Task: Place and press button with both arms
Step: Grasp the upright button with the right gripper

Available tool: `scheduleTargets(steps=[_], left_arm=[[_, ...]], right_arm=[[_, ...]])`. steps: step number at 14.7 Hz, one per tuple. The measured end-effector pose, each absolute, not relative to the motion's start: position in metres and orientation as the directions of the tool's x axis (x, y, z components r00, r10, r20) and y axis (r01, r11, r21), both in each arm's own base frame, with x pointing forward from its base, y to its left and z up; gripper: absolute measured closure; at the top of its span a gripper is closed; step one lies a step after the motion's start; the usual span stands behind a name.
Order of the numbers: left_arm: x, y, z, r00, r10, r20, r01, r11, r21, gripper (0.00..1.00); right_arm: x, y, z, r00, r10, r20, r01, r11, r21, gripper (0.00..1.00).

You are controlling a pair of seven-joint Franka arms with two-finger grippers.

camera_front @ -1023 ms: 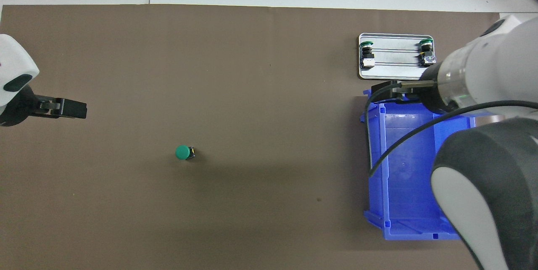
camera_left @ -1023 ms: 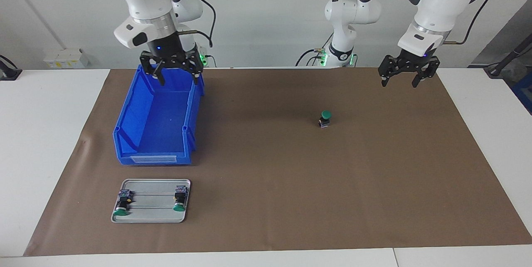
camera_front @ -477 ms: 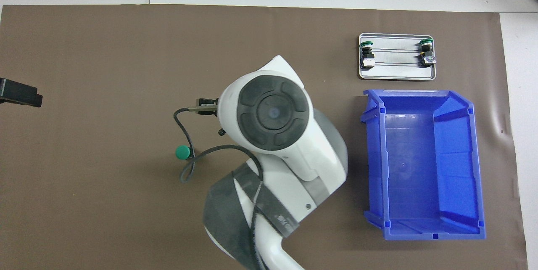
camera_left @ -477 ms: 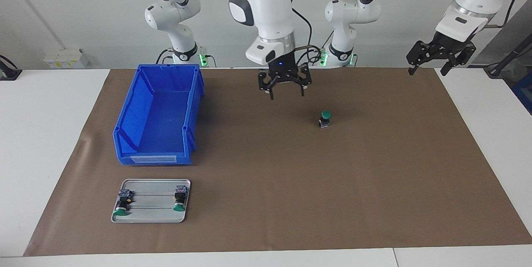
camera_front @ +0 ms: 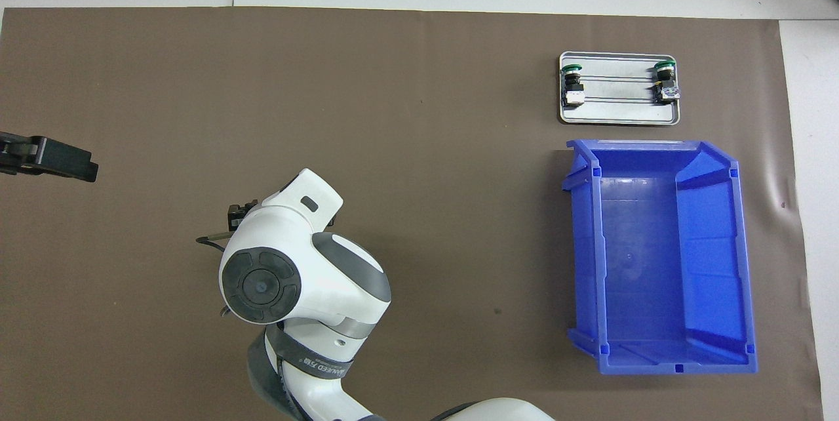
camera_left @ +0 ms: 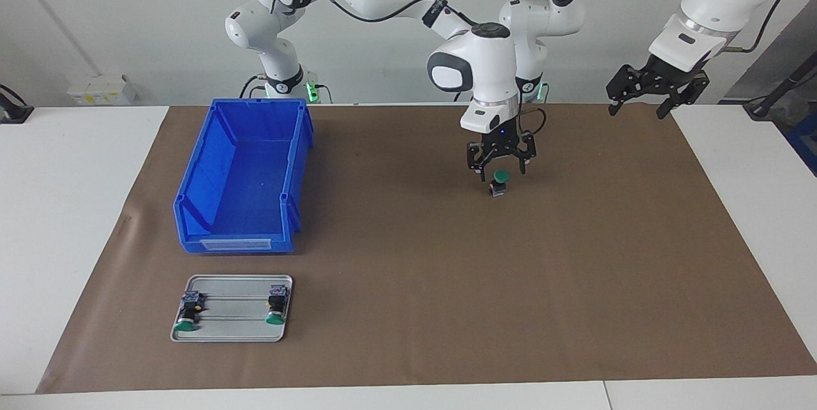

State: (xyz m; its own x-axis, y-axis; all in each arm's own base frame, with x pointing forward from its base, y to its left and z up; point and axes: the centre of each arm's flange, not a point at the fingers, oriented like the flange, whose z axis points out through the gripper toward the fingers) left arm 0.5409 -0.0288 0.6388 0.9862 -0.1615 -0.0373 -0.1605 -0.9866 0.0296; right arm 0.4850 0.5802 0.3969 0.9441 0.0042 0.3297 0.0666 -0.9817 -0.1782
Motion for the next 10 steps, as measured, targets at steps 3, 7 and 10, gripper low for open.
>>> scheduleTargets(steps=[3, 7, 10], left_arm=[[0.537, -0.029, 0.636, 0.986, -0.163, -0.040, -0.162, -0.986, 0.032, 0.00], [0.535, -0.029, 0.638, 0.986, -0.164, -0.038, -0.162, -0.986, 0.032, 0.00], [0.534, -0.029, 0.637, 0.986, -0.164, -0.039, -0.162, -0.986, 0.032, 0.00]], right_arm=[[0.465, 0.595, 0.381, 0.946, 0.031, 0.322, 0.087, -0.984, -0.159, 0.00], [0.446, 0.600, 0.354, 0.952, 0.056, 0.302, 0.103, -0.985, -0.141, 0.00], [0.435, 0.600, 0.336, 0.955, 0.078, 0.287, 0.117, -0.986, -0.121, 0.01]])
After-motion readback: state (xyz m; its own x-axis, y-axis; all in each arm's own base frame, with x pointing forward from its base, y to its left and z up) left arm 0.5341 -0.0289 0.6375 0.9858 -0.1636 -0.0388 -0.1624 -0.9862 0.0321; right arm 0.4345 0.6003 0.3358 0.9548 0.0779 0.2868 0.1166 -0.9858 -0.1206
